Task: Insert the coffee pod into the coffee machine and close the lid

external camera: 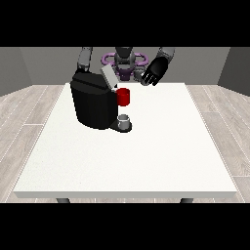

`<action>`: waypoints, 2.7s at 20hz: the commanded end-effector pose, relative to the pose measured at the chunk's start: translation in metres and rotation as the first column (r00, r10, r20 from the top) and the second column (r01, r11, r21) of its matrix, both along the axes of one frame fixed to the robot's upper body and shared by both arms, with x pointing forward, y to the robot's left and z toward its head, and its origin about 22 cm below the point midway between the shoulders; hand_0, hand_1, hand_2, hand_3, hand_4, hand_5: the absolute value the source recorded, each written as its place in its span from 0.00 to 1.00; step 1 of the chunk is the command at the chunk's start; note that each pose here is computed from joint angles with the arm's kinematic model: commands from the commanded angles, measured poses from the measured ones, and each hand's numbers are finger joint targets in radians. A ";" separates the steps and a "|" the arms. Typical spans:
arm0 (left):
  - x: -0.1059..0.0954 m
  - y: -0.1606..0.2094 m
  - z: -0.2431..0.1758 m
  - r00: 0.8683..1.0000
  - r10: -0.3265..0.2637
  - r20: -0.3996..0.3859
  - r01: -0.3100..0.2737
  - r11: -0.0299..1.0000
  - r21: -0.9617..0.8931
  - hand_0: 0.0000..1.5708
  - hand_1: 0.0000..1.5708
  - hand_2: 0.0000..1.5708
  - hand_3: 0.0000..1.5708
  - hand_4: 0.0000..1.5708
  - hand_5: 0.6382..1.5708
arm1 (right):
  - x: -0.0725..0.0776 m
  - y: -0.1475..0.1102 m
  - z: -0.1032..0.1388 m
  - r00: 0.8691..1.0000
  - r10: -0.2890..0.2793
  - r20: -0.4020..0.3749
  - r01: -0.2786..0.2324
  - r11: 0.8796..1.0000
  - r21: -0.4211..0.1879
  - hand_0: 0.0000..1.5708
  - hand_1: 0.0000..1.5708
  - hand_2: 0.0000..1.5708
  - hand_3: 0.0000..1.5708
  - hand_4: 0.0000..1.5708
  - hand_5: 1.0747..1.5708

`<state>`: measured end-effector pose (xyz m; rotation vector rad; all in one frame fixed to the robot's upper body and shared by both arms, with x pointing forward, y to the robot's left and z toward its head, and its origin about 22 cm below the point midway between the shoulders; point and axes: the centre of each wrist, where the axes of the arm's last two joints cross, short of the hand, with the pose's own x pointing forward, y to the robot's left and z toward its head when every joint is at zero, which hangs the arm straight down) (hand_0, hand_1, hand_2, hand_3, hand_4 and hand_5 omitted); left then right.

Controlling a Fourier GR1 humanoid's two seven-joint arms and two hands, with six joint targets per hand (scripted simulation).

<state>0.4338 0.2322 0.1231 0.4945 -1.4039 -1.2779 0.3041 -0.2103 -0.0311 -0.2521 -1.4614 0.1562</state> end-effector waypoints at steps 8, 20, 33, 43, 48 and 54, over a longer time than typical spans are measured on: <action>0.022 0.011 0.084 0.992 0.122 0.031 -0.116 0.983 -0.145 0.76 0.76 0.79 0.80 0.31 1.00 | 0.004 0.030 0.027 0.988 0.113 0.103 -0.116 0.993 0.032 0.00 0.00 0.00 0.00 0.00 1.00; 0.026 0.001 0.136 0.986 0.122 0.114 -0.110 0.988 -0.108 0.81 0.81 0.83 0.80 0.30 1.00 | 0.028 0.007 0.071 0.976 0.069 0.207 -0.070 0.998 -0.004 0.00 0.00 0.00 0.00 0.00 1.00; 0.025 0.025 0.164 0.975 0.112 0.192 -0.097 0.992 -0.084 0.79 0.79 0.82 0.78 0.27 1.00 | 0.040 0.010 0.093 0.963 0.018 0.267 -0.027 0.999 0.028 0.00 0.00 0.00 0.00 0.00 1.00; 0.028 -0.002 0.157 0.976 0.096 0.197 -0.079 0.993 -0.089 0.74 0.74 0.78 0.76 0.27 1.00 | 0.041 0.005 0.080 0.959 0.016 0.282 -0.027 0.999 0.034 0.00 0.00 0.00 0.00 0.00 1.00; 0.028 0.009 0.161 0.970 0.096 0.224 -0.076 0.993 -0.095 0.78 0.78 0.81 0.77 0.25 1.00 | 0.046 0.005 0.093 0.963 0.023 0.270 -0.031 0.999 0.023 0.00 0.00 0.00 0.00 0.11 1.00; 0.030 -0.001 0.146 0.975 0.061 0.213 -0.042 0.995 -0.094 0.76 0.76 0.78 0.74 0.23 1.00 | 0.046 0.000 0.089 0.973 -0.003 0.231 -0.005 0.999 0.032 0.00 0.00 0.00 0.00 0.00 1.00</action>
